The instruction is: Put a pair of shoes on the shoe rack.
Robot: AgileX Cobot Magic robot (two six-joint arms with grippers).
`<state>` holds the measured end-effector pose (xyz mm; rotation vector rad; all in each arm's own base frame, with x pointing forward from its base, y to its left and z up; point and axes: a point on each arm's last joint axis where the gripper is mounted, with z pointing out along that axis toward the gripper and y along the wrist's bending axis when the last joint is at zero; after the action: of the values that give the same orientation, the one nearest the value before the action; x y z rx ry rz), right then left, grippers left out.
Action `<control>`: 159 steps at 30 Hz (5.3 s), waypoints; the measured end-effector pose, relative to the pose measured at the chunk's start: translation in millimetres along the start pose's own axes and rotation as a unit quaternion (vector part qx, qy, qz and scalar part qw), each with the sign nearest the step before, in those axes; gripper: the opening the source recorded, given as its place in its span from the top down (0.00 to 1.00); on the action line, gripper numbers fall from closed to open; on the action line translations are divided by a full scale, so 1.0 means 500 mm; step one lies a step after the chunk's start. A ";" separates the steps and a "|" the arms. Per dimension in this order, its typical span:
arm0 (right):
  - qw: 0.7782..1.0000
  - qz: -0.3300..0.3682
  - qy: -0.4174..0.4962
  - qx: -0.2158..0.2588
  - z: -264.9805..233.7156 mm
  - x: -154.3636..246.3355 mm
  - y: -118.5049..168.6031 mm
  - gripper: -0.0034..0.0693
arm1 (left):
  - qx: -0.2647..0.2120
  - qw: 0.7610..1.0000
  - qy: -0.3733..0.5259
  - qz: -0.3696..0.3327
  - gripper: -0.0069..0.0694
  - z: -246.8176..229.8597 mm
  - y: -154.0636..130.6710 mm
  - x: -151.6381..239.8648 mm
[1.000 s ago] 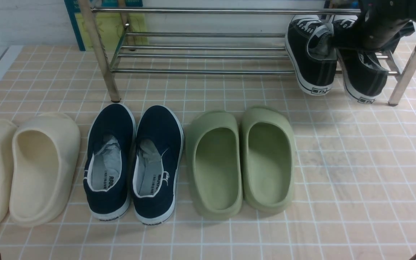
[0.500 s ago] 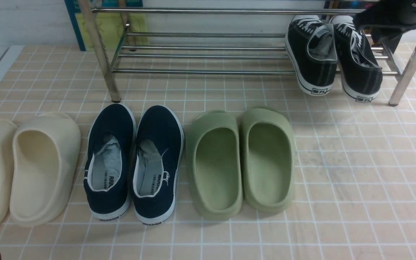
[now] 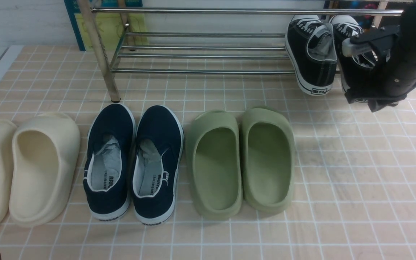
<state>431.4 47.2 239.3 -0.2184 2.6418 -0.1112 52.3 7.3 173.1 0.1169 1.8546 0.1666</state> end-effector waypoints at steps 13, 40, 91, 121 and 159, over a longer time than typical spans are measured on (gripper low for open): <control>0.998 0.032 -0.057 0.002 0.017 -0.017 0.002 0.95 | 0.000 1.000 0.000 0.000 0.60 0.000 0.000 0.000; 0.979 0.075 -0.189 0.012 -0.394 0.026 -0.042 0.70 | 0.000 1.000 0.000 0.000 0.60 0.000 0.000 0.000; 0.723 0.131 -0.657 -0.170 -0.334 0.618 0.044 0.95 | 0.000 1.000 0.000 0.000 0.60 0.000 0.000 0.000; 0.907 0.168 -0.386 0.008 -0.242 0.735 0.019 0.96 | 0.000 1.000 0.000 0.000 0.60 0.000 0.000 0.000; 0.907 0.167 -0.386 0.009 -0.242 0.735 0.019 0.91 | 0.000 1.000 0.000 0.000 0.60 0.000 0.000 0.000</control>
<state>52.8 -2.5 175.2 0.1740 1.8458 0.0590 52.3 7.3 173.1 0.1169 1.8546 0.1666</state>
